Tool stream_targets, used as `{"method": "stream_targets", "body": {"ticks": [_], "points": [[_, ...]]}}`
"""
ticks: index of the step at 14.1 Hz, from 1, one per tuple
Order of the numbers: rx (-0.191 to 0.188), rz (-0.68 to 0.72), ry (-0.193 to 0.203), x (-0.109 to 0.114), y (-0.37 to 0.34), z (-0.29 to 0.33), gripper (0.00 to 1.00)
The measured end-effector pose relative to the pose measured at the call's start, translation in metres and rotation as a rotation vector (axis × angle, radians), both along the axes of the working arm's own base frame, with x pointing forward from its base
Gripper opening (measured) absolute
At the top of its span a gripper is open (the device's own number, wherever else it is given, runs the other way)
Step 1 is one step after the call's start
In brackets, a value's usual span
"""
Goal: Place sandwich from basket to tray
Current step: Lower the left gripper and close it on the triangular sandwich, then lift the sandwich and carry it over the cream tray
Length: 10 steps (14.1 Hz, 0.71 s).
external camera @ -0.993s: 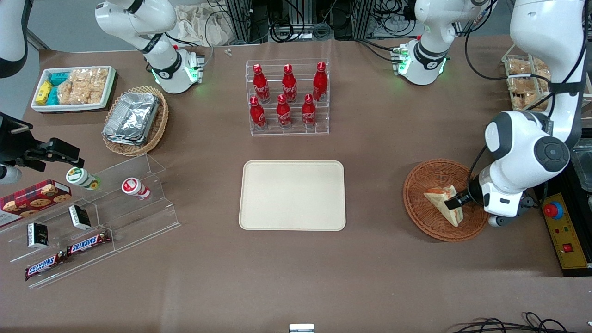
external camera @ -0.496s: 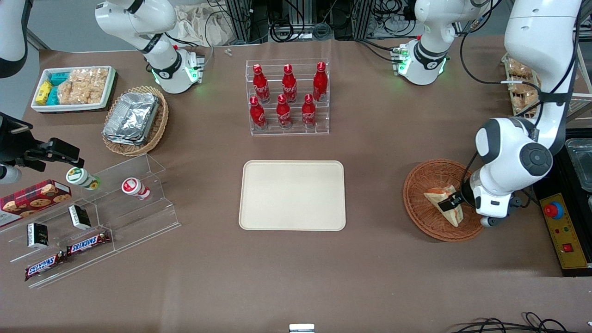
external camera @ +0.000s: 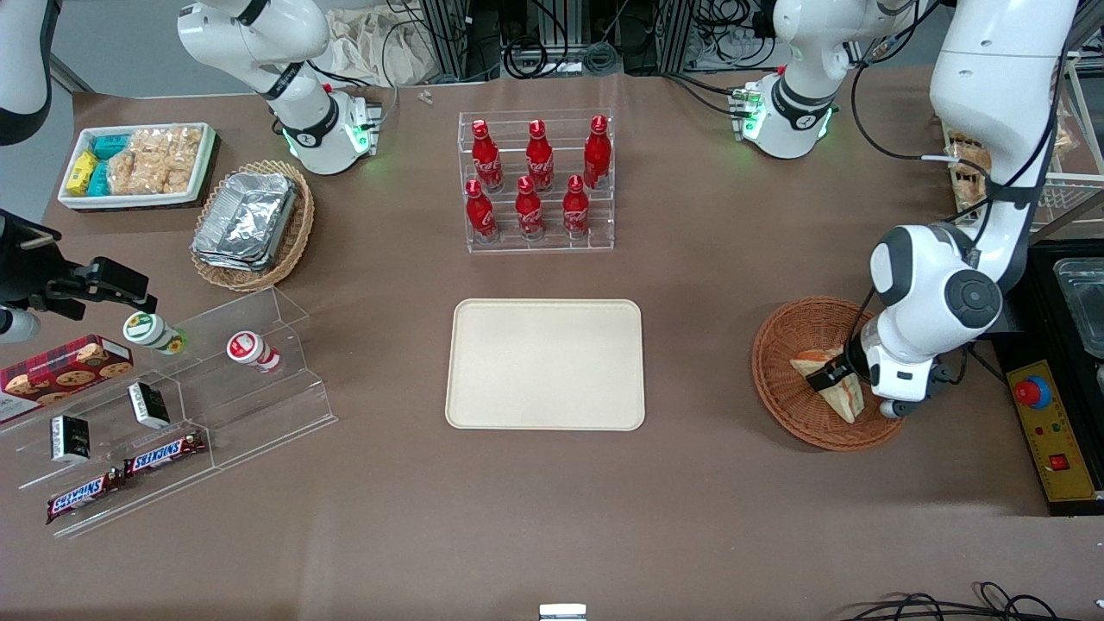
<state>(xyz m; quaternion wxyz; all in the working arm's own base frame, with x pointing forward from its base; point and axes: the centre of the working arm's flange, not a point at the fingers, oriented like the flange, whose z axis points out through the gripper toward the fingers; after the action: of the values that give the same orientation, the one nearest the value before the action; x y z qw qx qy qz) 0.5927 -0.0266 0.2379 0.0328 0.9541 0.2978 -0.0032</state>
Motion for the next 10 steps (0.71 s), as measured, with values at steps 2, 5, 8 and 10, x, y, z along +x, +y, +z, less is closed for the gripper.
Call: {"method": "stream_targets", "body": {"ticks": [2,5,8,10], "points": [[-0.001,0.001,0.003,0.000,0.000,-0.005,0.80],[-0.001,0.008,-0.006,0.001,0.001,-0.002,0.48],[0.000,0.011,-0.019,0.004,0.001,0.005,0.36],[0.003,0.012,-0.007,0.006,0.001,0.017,0.32]]}}
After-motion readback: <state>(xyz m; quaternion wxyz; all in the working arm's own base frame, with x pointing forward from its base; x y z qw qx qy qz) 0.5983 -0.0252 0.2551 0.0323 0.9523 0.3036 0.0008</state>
